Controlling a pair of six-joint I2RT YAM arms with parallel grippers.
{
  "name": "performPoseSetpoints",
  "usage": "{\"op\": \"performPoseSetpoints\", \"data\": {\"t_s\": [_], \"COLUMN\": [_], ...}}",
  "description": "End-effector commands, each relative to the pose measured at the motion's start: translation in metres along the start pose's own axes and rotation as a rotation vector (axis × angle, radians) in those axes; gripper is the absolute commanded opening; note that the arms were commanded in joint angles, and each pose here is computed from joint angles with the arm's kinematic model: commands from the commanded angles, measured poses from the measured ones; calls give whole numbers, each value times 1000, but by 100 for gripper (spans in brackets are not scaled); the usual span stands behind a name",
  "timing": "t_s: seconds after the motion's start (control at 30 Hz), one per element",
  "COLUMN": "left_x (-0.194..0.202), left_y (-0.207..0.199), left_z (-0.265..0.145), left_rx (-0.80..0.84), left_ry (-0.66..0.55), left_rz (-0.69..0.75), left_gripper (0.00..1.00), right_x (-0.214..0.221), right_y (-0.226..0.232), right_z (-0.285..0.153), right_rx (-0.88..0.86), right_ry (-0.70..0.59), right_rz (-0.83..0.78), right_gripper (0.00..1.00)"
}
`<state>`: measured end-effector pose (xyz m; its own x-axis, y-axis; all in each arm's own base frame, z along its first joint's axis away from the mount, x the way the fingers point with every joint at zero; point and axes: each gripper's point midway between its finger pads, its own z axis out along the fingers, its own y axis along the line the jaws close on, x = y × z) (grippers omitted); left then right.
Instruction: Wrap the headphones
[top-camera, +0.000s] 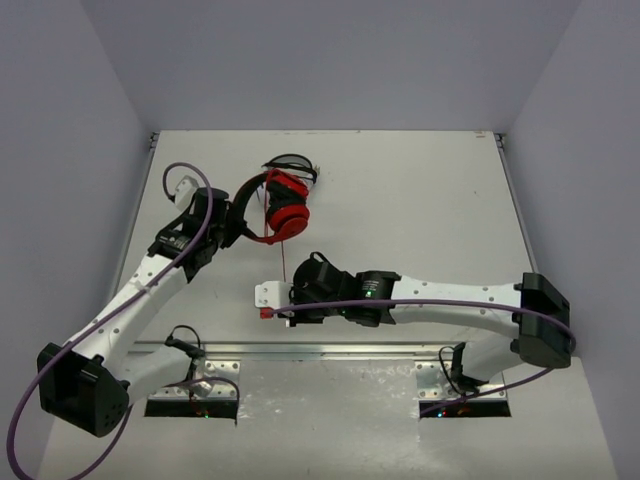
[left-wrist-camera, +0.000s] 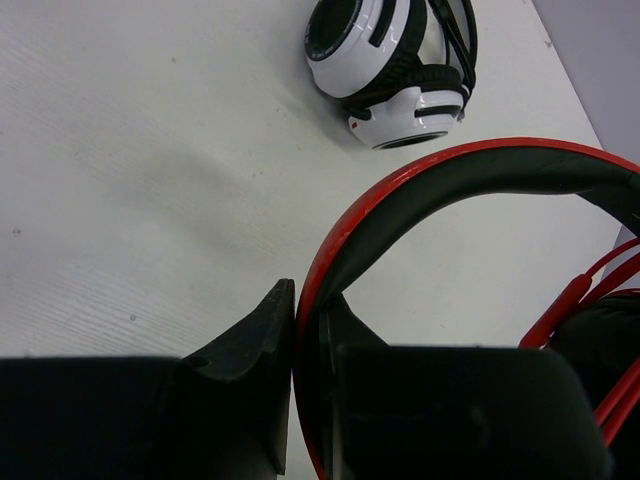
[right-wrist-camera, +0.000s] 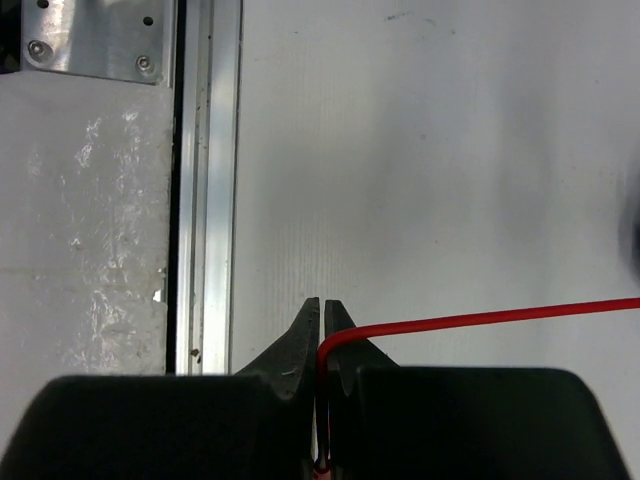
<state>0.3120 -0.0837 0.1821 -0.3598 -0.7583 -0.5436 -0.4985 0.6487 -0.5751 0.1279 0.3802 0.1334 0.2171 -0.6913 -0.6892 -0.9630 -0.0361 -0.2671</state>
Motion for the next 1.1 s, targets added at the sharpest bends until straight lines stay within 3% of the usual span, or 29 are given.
{"op": "performPoseSetpoints", "data": {"t_s": [0.0, 0.43, 0.73, 0.9, 1.07], "left_x": [-59, -80, -73, -75, -74], "left_y": [-63, -79, -68, -63, -54], "left_z": [-27, -49, -53, -48, -36], "left_rx": [212, 292, 306, 287, 253], "left_ry": [-144, -159, -150, -160, -184], "left_rz": [-151, -183, -194, -192, -199], "left_gripper": [0, 0, 0, 0, 0], "right_x": [-25, -19, -24, -26, -53], "right_y": [10, -3, -43, -28, 8], "right_z": [-3, 29, 46, 51, 44], "right_rx": [-8, 61, 180, 104, -91], "right_ry": [-119, -95, -44, -40, -102], "right_rz": [7, 2, 47, 44, 34], "right_gripper": [1, 1, 1, 1, 1]}}
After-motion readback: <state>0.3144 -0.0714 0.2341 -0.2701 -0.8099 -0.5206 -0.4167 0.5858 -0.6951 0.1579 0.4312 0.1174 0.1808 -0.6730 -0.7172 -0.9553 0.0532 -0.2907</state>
